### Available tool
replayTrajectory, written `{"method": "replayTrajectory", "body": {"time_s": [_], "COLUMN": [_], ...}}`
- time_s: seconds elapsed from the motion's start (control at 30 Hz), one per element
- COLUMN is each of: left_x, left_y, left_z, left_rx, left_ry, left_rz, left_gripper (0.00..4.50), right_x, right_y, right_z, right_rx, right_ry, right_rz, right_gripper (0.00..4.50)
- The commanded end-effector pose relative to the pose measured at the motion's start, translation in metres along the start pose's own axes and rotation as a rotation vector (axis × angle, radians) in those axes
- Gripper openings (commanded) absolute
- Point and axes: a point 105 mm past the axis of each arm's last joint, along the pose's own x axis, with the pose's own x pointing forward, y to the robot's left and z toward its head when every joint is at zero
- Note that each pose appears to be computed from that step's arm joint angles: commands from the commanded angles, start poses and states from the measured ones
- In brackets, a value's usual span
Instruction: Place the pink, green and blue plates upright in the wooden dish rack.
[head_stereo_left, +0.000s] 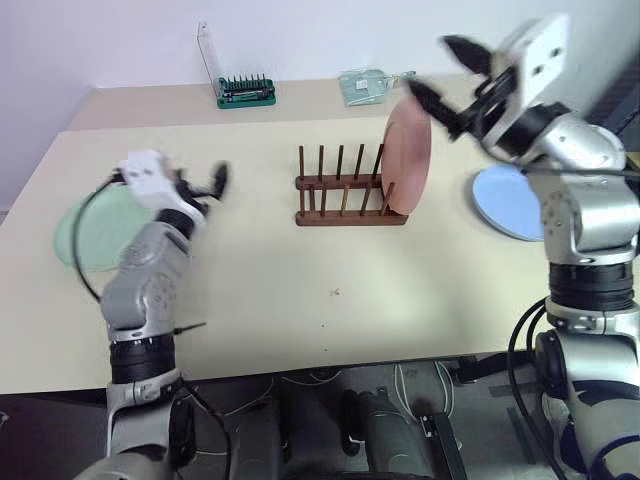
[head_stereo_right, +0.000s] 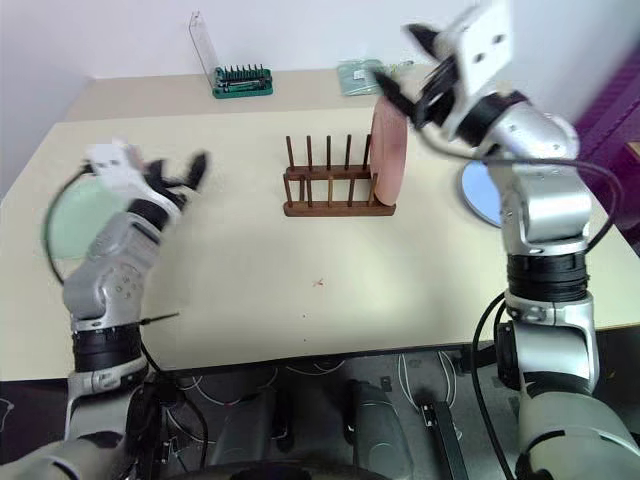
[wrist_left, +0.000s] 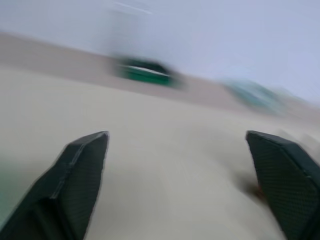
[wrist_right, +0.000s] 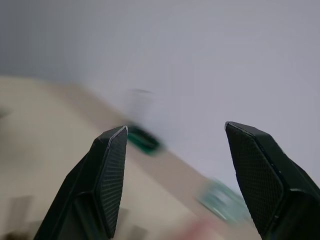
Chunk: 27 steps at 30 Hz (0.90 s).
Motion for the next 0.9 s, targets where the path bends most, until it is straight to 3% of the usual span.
{"method": "replayTrajectory", "body": {"time_s": [0.03,0.13,0.3,0.7,0.9], "left_x": [-0.011,-0.03,-0.044,-0.03,-0.031], "left_y": [0.052,0.088,0.116,0.103,0.106], "left_z": [0.028,0.043,0.021,-0.031,-0.037], "left_rx": [-0.052,-0.122,-0.235,-0.455,-0.47], "left_ry": [-0.071,-0.08,0.066,0.316,0.316], "left_rz": [0.316,0.549,0.695,0.568,0.613], "left_gripper": [4.46,4.46,4.46,4.46,1.56], "right_x": [0.013,0.02,0.024,0.021,0.019], "right_y": [0.054,0.093,0.101,0.104,0.102], "right_z": [0.006,0.003,0.0,-0.006,-0.007], "right_rx": [-0.068,-0.033,-0.011,-0.024,-0.035], "right_ry": [-0.045,-0.082,-0.096,-0.069,-0.054], "right_rz": [0.208,0.32,0.336,0.342,0.324], "right_gripper": [3.18,3.18,3.18,3.18,3.18]}}
